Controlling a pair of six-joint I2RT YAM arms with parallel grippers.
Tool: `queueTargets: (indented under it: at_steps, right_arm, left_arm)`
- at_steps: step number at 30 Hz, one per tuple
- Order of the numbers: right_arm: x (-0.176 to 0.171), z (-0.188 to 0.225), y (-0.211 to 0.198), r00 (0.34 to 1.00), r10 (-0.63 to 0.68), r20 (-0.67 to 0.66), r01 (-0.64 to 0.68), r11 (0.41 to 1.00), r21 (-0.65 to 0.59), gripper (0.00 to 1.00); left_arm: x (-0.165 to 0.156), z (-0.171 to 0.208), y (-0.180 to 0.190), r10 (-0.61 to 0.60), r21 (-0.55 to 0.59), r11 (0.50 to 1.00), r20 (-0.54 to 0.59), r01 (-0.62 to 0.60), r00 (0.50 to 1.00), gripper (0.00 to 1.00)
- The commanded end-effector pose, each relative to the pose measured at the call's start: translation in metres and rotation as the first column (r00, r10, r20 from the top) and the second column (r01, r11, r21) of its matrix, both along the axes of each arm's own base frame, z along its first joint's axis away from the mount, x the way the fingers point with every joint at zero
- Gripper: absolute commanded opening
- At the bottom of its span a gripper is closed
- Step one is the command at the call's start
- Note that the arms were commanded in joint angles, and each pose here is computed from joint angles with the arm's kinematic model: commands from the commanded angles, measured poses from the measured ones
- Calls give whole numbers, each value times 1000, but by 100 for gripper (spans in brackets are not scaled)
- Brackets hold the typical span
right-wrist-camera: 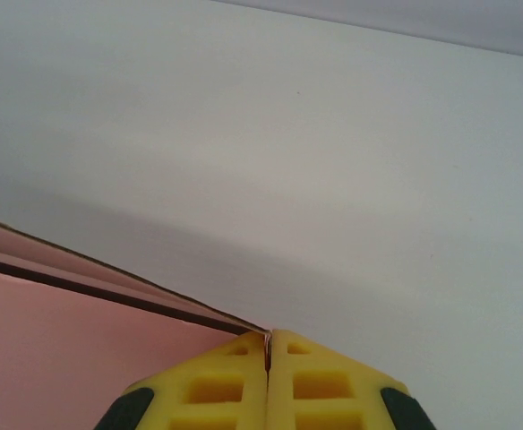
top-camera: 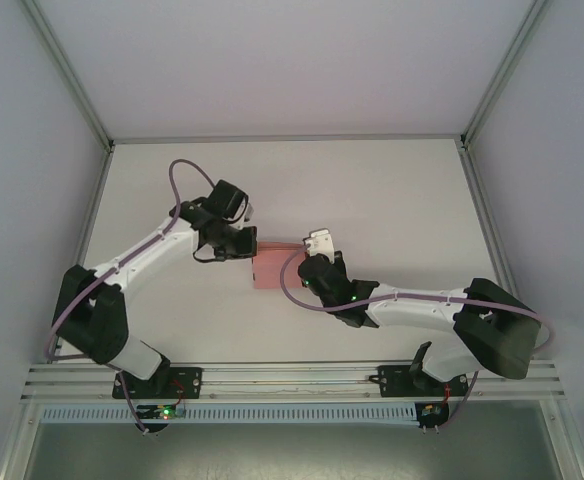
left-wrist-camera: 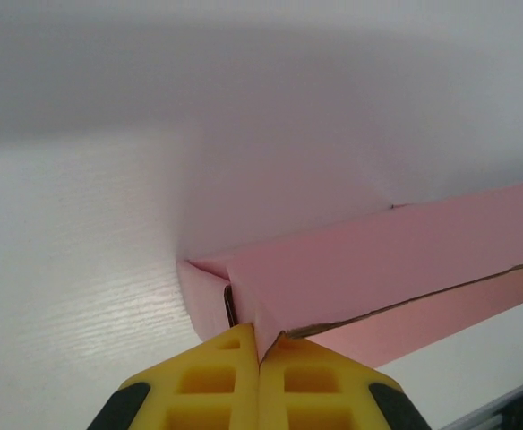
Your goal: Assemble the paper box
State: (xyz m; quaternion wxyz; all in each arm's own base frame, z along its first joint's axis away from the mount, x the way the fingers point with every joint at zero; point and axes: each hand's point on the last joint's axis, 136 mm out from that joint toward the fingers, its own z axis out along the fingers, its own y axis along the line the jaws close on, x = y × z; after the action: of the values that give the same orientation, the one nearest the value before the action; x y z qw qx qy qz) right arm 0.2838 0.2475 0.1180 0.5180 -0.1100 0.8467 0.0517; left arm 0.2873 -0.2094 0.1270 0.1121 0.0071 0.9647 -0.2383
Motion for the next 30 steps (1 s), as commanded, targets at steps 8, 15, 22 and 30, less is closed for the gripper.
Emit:
queueTargets:
  at_steps: [8, 15, 22, 30]
  right_arm:
    - [-31, -47, -3, 986, 99, -134, -109, 992, -67, 0]
    - [-32, -3, 13, 985, 152, -84, -146, 986, 74, 16]
    - [-21, 59, 8, 996, 87, 21, -89, 973, 212, 68]
    - [1, 78, -22, 996, -92, -21, 94, 932, 349, 98]
  left_arm:
    - [-33, -45, 7, 3, 105, 994, 97, -13, 995, 0]
    - [-43, -65, 13, -46, 238, 971, 201, -4, 979, 0]
    - [-46, -72, 15, -30, 248, 968, 256, -36, 966, 0]
    - [-52, -66, 12, -59, 242, 970, 310, -18, 949, 0]
